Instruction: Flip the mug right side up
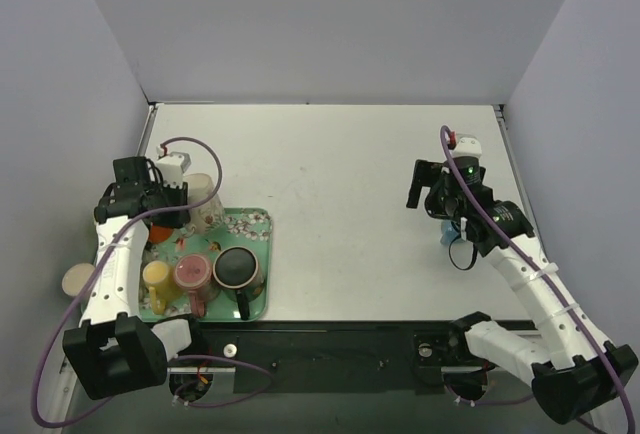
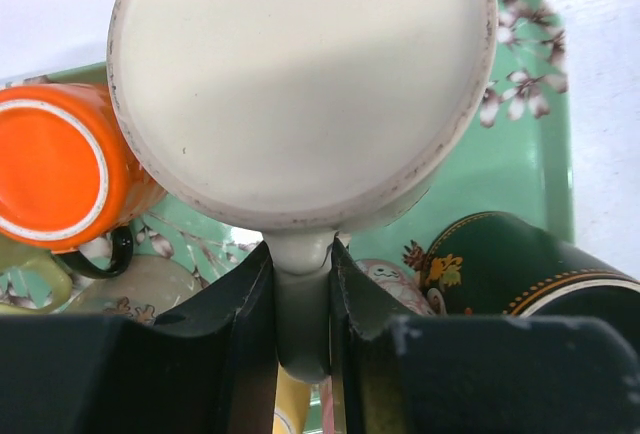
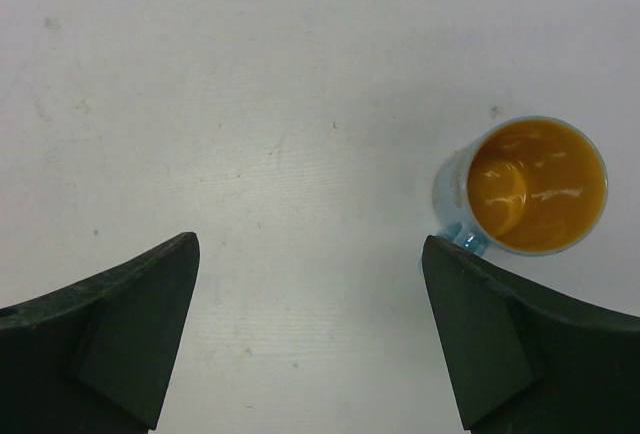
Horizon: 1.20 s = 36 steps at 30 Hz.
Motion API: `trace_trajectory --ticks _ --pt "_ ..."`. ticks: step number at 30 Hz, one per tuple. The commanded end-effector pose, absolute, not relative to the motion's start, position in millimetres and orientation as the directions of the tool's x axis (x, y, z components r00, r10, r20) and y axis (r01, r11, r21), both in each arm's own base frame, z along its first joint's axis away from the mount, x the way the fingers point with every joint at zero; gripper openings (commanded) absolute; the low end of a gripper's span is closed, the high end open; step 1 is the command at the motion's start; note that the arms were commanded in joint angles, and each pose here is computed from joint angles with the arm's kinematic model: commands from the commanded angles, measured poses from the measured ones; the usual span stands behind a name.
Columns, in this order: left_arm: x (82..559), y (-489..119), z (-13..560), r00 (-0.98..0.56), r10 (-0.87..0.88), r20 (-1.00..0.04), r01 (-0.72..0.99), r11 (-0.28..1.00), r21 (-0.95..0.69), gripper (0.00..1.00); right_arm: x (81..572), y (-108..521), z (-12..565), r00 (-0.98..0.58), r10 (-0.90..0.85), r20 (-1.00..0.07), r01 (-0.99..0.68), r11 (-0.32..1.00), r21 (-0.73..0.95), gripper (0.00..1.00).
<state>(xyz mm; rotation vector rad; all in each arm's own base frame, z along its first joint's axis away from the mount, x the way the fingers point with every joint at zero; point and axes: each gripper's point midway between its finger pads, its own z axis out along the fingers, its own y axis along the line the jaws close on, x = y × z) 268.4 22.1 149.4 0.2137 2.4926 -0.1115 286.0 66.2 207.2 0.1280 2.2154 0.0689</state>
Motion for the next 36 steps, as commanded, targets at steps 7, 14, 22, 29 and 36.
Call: trace_trajectory --ticks 7,14,22,29,36 --pt "306.4 -28.6 261.1 -0.544 -0.049 -0.838 0.292 0.925 -0.243 0.0 282.6 152.0 264.8 -0.474 0.077 -0.877 -0.174 0.968 0.179 0.88" --pt "295.0 -108.2 357.5 -0.56 -0.27 -0.783 0.453 0.691 -0.563 0.0 255.8 285.8 352.1 -0.352 0.406 -0.843 -0.556 0.634 0.537 0.89" --pt "259.2 -170.8 408.6 -0.629 -0.301 -0.717 0.579 0.434 -0.69 0.0 230.7 349.0 400.5 -0.345 0.61 -0.713 -0.679 0.362 0.638 0.87" --pt "244.8 -186.5 410.1 -0.681 -0.276 -0.678 0.602 0.316 -0.733 0.0 247.9 364.2 409.2 -0.316 0.635 -0.705 -0.67 0.376 0.64 0.83" --pt "237.1 -197.7 386.9 -0.717 -0.238 -0.655 0.598 0.273 -0.754 0.0 251.3 376.7 441.1 -0.267 0.626 -0.732 -0.722 0.373 0.582 0.58"
